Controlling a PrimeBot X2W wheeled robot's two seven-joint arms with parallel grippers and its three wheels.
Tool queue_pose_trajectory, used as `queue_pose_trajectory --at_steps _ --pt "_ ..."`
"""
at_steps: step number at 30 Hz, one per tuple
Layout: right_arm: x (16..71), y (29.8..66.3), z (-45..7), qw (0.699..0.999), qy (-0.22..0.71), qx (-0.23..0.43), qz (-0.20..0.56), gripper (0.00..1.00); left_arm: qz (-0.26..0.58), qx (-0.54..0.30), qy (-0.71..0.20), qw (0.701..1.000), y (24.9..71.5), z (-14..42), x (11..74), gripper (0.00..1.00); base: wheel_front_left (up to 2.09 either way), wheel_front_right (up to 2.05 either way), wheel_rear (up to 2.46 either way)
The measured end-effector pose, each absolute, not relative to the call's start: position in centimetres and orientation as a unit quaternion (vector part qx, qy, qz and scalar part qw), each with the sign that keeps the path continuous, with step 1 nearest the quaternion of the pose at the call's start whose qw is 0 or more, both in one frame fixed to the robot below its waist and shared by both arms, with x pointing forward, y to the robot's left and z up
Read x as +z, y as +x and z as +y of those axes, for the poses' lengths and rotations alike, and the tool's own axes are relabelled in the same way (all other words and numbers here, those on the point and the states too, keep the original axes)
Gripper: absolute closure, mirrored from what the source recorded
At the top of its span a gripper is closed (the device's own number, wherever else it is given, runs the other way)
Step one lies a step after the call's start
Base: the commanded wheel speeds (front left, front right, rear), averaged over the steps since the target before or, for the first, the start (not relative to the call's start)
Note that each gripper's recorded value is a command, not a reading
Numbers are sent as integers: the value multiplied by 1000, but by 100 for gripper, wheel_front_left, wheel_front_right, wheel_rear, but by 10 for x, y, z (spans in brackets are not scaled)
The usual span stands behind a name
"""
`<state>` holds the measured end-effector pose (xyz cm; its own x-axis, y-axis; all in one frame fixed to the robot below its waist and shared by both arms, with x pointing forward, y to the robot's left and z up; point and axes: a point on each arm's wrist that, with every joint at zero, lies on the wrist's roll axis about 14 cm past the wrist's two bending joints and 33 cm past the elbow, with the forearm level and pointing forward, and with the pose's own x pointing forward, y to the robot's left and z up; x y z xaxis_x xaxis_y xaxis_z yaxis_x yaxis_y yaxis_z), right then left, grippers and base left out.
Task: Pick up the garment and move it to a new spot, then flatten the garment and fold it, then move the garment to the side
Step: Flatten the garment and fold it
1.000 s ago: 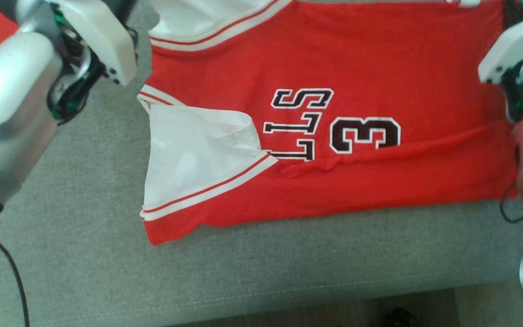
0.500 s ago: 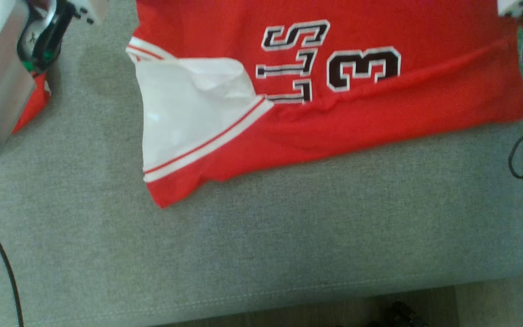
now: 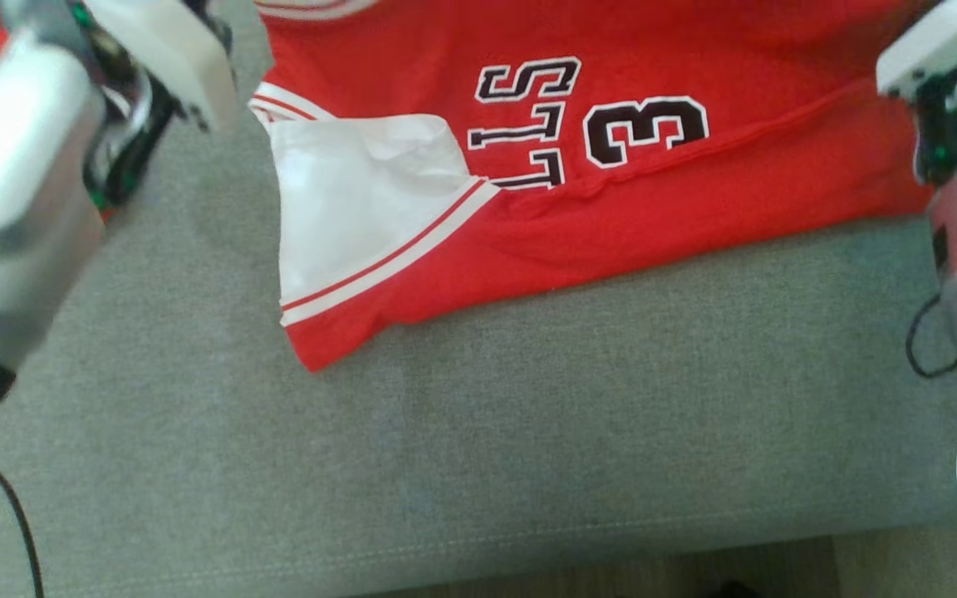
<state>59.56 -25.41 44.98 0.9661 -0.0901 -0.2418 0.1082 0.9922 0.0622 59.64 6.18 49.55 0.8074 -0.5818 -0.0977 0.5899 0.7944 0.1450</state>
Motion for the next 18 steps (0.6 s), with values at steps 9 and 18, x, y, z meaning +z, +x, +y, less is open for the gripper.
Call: queue_pose_trajectory --at_steps 9,18 --pt "435 558 -254 980 34 -40 189 100 29 -338 77 938 531 62 501 100 0 0 0" --pt "421 523 -257 965 28 -33 257 100 64 -356 83 928 472 63 495 100 0 0 0"
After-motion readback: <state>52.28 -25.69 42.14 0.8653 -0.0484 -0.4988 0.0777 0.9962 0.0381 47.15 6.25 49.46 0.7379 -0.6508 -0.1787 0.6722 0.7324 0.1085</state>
